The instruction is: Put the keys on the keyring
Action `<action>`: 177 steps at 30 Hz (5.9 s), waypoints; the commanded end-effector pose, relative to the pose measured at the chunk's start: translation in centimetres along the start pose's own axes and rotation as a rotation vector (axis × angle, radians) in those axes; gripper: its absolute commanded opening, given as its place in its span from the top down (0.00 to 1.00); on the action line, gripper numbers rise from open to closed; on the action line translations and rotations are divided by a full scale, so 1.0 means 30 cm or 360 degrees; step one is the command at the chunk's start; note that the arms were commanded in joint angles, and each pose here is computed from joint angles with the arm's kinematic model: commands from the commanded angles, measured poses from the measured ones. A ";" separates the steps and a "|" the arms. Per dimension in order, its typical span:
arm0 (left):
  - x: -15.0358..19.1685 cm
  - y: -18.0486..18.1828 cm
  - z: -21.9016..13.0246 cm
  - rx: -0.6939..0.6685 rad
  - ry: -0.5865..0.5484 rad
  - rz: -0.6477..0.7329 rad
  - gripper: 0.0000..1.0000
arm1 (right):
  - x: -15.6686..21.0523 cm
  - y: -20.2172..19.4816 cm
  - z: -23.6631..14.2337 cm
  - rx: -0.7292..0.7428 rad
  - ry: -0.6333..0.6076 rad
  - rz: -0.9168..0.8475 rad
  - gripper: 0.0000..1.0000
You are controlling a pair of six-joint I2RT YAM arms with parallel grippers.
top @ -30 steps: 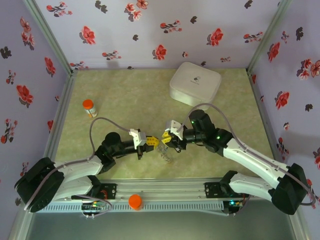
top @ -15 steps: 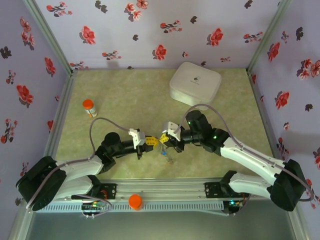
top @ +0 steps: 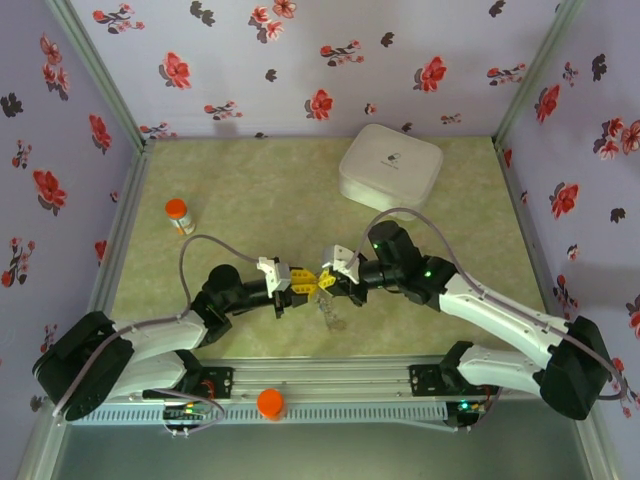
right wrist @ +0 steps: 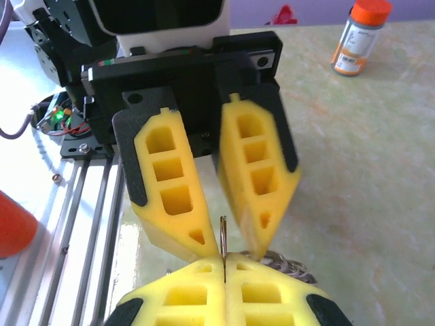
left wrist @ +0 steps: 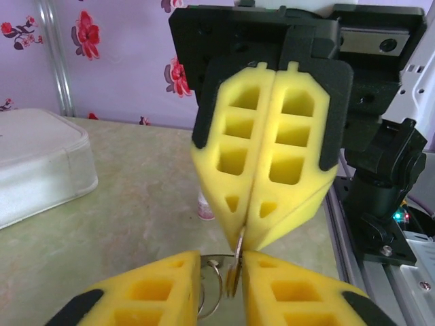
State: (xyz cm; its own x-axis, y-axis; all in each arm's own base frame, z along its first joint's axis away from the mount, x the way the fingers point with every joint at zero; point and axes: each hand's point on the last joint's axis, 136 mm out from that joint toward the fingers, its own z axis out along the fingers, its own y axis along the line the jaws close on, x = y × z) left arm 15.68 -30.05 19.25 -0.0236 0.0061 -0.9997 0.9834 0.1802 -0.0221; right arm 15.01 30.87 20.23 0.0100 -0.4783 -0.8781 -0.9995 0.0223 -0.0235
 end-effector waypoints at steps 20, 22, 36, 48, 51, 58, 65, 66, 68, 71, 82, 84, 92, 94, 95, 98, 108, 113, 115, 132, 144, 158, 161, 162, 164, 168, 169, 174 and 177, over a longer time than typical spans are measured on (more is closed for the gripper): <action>-0.032 -0.021 0.021 0.0092 0.0110 0.0061 0.80 | -0.019 0.005 0.019 0.0027 0.0276 -0.0144 1.00; -0.032 -0.021 0.023 0.0098 0.0106 0.0055 0.88 | -0.025 0.010 0.022 0.0020 0.0247 -0.0139 1.00; -0.062 -0.031 0.011 0.0102 0.0087 0.0129 1.00 | -0.043 -0.141 -0.136 0.0459 -0.0212 0.0203 0.60; -0.063 0.112 -0.026 -0.0345 0.0133 -0.0039 1.00 | 0.311 -0.310 -0.250 0.1254 0.0404 0.1335 0.64; -0.068 0.165 -0.041 -0.0504 0.0233 -0.0167 1.00 | 0.379 -0.270 -0.196 0.1145 0.0652 0.1511 0.65; -0.036 0.208 -0.050 -0.0640 0.0491 -0.0464 1.00 | 0.429 -0.262 -0.107 0.1029 0.0831 0.1669 0.65; 0.009 0.197 -0.039 -0.0609 0.0753 -0.0623 1.00 | 0.456 -0.254 -0.089 0.1011 0.0915 0.1728 0.63; 0.009 0.195 -0.037 -0.0602 0.0762 -0.0633 1.00 | 0.456 -0.253 -0.088 0.1012 0.0914 0.1734 0.62; 0.013 0.189 -0.031 -0.0577 0.0788 -0.0657 1.00 | 0.468 -0.247 -0.088 0.1018 0.0924 0.1757 0.62; 0.019 0.187 -0.025 -0.0560 0.0823 -0.0692 1.00 | 0.482 -0.234 -0.081 0.1012 0.0929 0.1816 0.61; 0.046 0.193 -0.025 -0.0558 0.0888 -0.0707 1.00 | 0.579 -0.190 -0.021 0.1071 0.1042 0.1947 0.57; 0.035 0.194 -0.025 -0.0557 0.0864 -0.0687 1.00 | 0.580 -0.213 -0.015 0.1108 0.1018 0.1978 0.57; -0.002 0.187 -0.036 -0.0546 0.0758 -0.0604 1.00 | 0.583 -0.226 0.068 0.0953 0.0957 0.1969 0.71; -0.018 0.187 -0.038 -0.0545 0.0717 -0.0575 1.00 | 0.589 -0.231 0.064 0.0966 0.0985 0.1945 0.71; -0.027 0.187 -0.038 -0.0546 0.0699 -0.0566 1.00 | 0.598 -0.234 0.056 0.0993 0.1016 0.1926 0.71; -0.035 0.184 -0.041 -0.0545 0.0676 -0.0560 1.00 | 0.623 -0.237 0.039 0.1041 0.1081 0.1893 0.70; -0.046 0.177 -0.049 -0.0536 0.0655 -0.0521 1.00 | 0.621 -0.249 0.076 0.0995 0.1083 0.1895 0.78; -0.041 0.177 -0.045 -0.0530 0.0658 -0.0521 1.00 | 0.612 -0.260 0.080 0.0997 0.1065 0.1889 0.78; -0.038 0.178 -0.044 -0.0529 0.0658 -0.0516 1.00 | 0.611 -0.262 0.083 0.0997 0.1065 0.1887 0.79; -0.050 0.180 -0.031 -0.0509 0.0636 -0.0484 1.00 | 0.612 -0.260 0.085 0.0977 0.1100 0.1875 0.99; -0.074 0.171 -0.025 -0.0476 0.0654 -0.0464 1.00 | 0.349 -0.293 -0.066 0.0936 0.0804 0.1350 1.00; -0.120 0.054 0.011 -0.0229 0.0749 -0.0642 1.00 | -0.031 -0.147 -0.130 0.0496 0.0273 0.0230 1.00; -0.127 0.041 0.012 -0.0215 0.0749 -0.0649 1.00 | -0.052 -0.122 -0.131 0.0436 0.0261 0.0151 1.00; -0.128 0.037 0.011 -0.0210 0.0746 -0.0647 1.00 | -0.053 -0.118 -0.130 0.0420 0.0265 0.0144 1.00; -0.130 0.040 0.009 -0.0217 0.0737 -0.0632 1.00 | -0.054 -0.107 -0.128 0.0399 0.0275 0.0113 1.00; -0.132 0.067 0.007 -0.0288 0.0731 -0.0591 1.00 | 0.026 -0.162 -0.126 0.0641 0.0511 -0.0089 1.00; -0.134 0.071 0.008 -0.0293 0.0726 -0.0581 1.00 | 0.052 -0.187 -0.129 0.0746 0.0607 -0.0161 1.00; -0.137 0.078 0.020 -0.0287 0.0721 -0.0561 1.00 | 0.103 -0.165 -0.091 0.0706 0.0748 -0.0202 1.00; -0.137 0.077 0.024 -0.0282 0.0716 -0.0570 1.00 | 0.032 -0.163 -0.092 0.0715 0.0362 -0.0137 1.00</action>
State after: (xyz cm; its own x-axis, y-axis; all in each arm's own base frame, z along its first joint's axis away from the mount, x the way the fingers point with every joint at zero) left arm 17.77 -29.51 21.16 -0.5041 0.3546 -0.7874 0.8345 0.4350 -0.3383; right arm 19.47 27.61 18.49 -0.0097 -0.7742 -0.6329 -0.9039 0.2774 -0.3255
